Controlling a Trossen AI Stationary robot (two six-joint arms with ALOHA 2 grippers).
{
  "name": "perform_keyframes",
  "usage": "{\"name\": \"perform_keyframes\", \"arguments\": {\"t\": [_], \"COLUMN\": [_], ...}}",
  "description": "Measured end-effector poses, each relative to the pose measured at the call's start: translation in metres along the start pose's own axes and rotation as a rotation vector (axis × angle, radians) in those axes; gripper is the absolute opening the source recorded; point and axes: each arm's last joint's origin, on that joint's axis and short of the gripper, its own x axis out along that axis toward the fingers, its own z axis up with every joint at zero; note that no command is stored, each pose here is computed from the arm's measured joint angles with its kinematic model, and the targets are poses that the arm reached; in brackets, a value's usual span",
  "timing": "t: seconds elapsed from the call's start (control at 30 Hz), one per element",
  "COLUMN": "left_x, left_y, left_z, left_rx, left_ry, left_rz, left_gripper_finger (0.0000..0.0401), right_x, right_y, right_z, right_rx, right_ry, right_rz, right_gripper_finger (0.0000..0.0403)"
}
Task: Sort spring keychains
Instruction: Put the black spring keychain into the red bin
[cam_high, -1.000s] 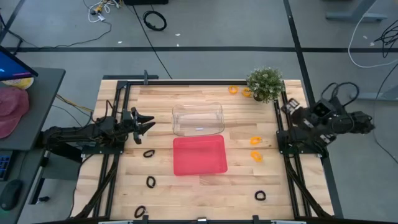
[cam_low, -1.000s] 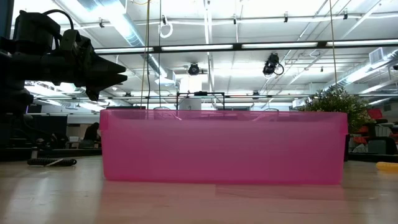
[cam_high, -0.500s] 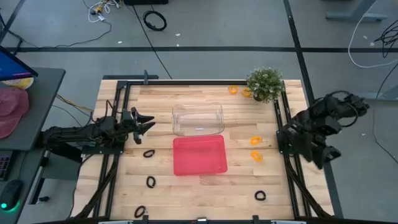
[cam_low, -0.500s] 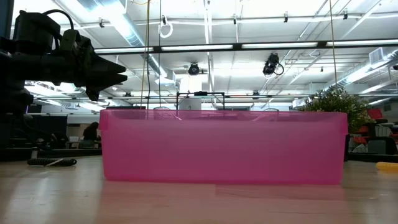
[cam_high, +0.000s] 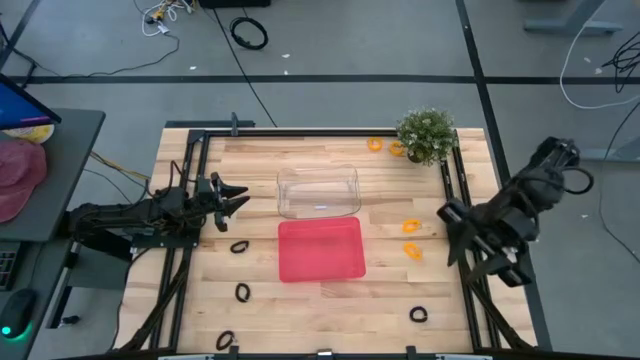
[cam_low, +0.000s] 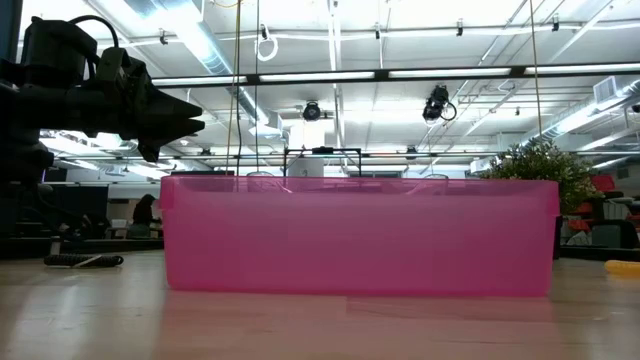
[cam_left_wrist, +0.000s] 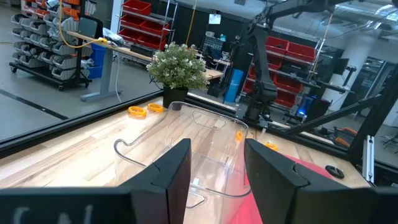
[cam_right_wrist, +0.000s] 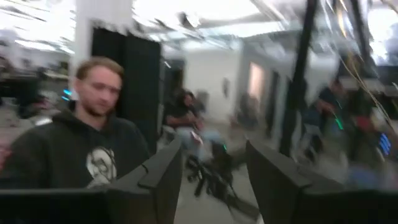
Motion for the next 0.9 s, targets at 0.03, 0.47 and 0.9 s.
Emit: {"name": "perform_keyframes", "arguments": {"t": [0.03,0.47,0.9], "left_x": [0.0,0.0,0.0], "left_y": [0.0,0.0,0.0], "left_z": [0.0,0.0,0.0], "left_rx": [0.0,0.0,0.0], "left_ry": [0.0,0.0,0.0], "left_rz": [0.0,0.0,0.0], "left_gripper_finger": [0.0154,0.0154,0.0154], "right_x": [0.001,0.047,0.087], "right_y": [0.002,0.044,0.081], "right_z": [0.002,0.012,0.015], "right_rx": [0.02,-0.077,0.099], "right_ry": [0.03,0.318,0.697], "right_rz": [-0.026,-0.23,-0.361], "right_gripper_finger": [0.018,0.018,0.018]}}
